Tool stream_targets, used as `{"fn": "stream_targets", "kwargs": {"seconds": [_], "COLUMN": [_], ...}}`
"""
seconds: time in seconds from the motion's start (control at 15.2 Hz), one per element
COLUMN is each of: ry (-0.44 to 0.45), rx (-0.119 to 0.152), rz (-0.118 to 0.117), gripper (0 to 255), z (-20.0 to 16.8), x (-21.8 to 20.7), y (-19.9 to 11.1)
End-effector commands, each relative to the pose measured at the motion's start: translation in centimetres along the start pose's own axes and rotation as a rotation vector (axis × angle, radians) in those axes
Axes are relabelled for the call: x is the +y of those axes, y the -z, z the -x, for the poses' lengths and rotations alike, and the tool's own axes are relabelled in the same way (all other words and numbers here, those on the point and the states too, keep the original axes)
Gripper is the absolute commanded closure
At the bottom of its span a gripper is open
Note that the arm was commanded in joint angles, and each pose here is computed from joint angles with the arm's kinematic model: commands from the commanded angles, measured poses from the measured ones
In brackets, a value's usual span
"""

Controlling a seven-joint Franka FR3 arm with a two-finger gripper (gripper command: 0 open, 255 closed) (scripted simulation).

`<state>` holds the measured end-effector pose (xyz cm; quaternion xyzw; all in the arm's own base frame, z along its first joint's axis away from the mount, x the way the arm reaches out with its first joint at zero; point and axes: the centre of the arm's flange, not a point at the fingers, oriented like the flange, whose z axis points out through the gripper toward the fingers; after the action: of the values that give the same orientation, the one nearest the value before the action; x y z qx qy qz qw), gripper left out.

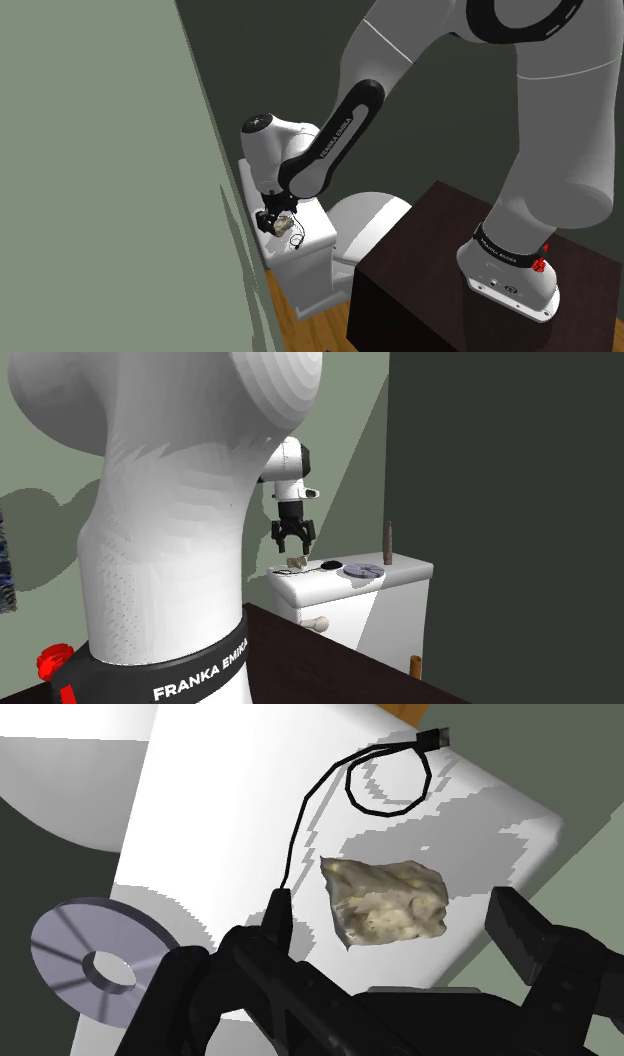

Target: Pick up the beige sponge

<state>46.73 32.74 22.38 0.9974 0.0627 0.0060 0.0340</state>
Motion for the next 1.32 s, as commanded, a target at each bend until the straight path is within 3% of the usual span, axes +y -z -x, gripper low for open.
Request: {"fn": "stream_targets", "kwargs": {"seconds": [0.0,0.2,0.26,0.86,1.25], "ry": [0.000,0.000,0.000,0.000,0.000], "rx": [0.000,0.000,0.001,0.000,0.000], "rz": [0.000,0.000,0.000,0.000,0.000], "gripper": [0,0,255,255,255], "z": [0.0,0.0,0.0,0.0,0.0], "x": [-0.1,-0.2,-0.2,-0.2,0.0], "y": [-1.1,-1.9,-1.9,-1.9,1.3]}}
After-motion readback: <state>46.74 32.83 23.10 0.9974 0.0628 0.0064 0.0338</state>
